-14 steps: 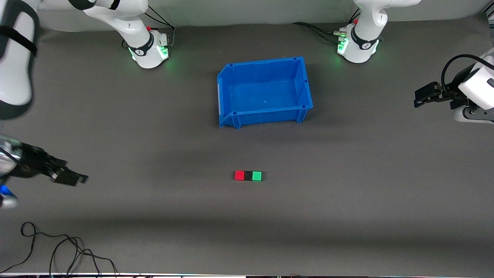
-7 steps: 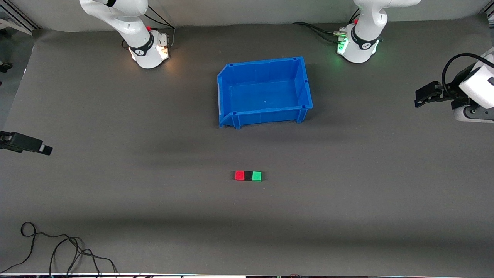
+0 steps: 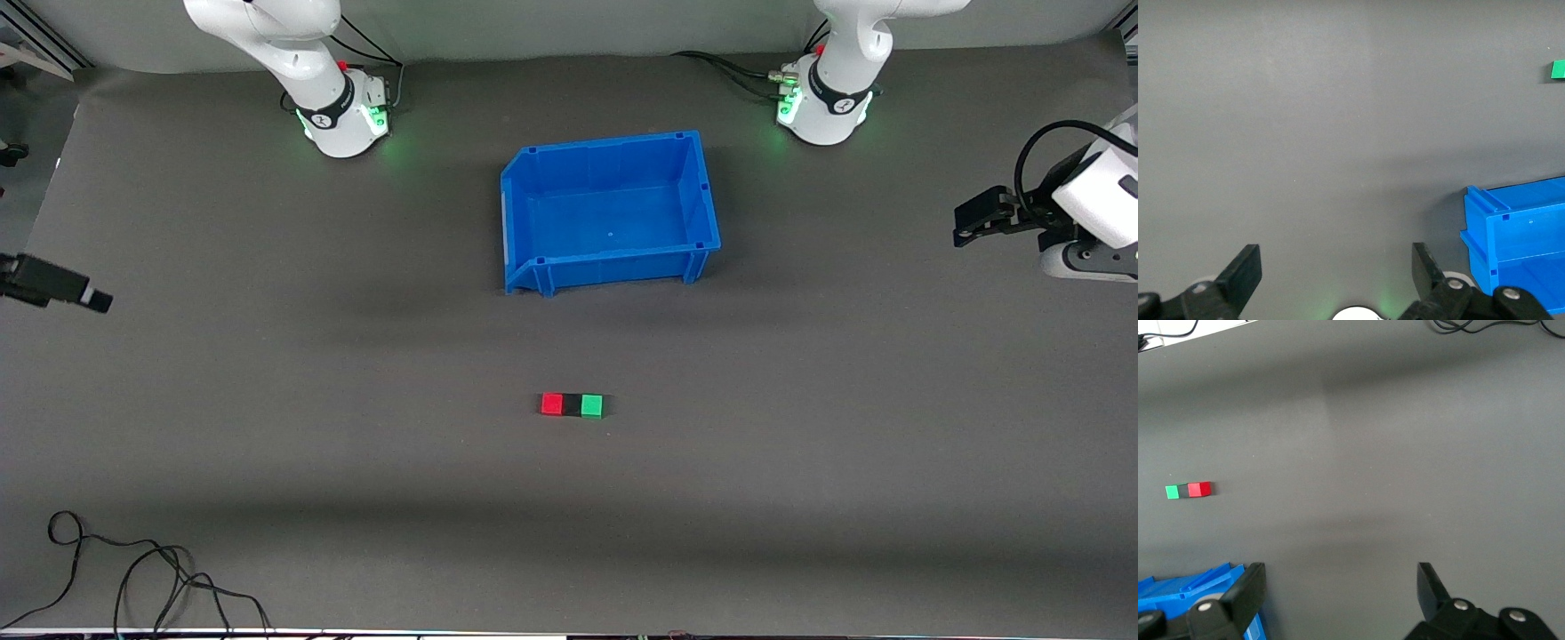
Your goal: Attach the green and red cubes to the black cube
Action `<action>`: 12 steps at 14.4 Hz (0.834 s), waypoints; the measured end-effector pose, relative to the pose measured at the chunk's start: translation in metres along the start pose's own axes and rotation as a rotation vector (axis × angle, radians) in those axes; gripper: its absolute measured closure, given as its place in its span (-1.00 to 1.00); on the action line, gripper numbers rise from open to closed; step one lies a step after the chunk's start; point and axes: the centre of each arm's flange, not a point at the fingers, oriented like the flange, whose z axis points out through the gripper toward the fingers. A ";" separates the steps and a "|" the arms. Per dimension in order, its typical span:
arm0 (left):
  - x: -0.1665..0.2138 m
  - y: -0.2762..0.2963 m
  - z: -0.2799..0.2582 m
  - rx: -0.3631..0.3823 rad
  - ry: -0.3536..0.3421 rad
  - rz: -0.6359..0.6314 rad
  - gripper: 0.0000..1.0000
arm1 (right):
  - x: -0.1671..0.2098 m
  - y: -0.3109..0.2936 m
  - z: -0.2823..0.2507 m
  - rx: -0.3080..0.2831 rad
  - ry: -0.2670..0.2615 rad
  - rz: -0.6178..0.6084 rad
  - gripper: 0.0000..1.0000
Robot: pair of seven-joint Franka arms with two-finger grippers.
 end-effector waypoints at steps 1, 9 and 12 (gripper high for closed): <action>0.000 0.000 0.000 0.000 0.000 0.001 -1.00 | -0.006 -0.007 -0.004 -0.017 0.007 -0.016 -1.00; 0.000 0.001 -0.002 0.001 0.005 0.002 -1.00 | -0.010 -0.022 0.003 -0.054 0.013 -0.050 -1.00; 0.000 0.001 -0.005 0.002 0.012 0.003 -1.00 | -0.010 -0.024 0.003 -0.056 0.018 -0.054 -1.00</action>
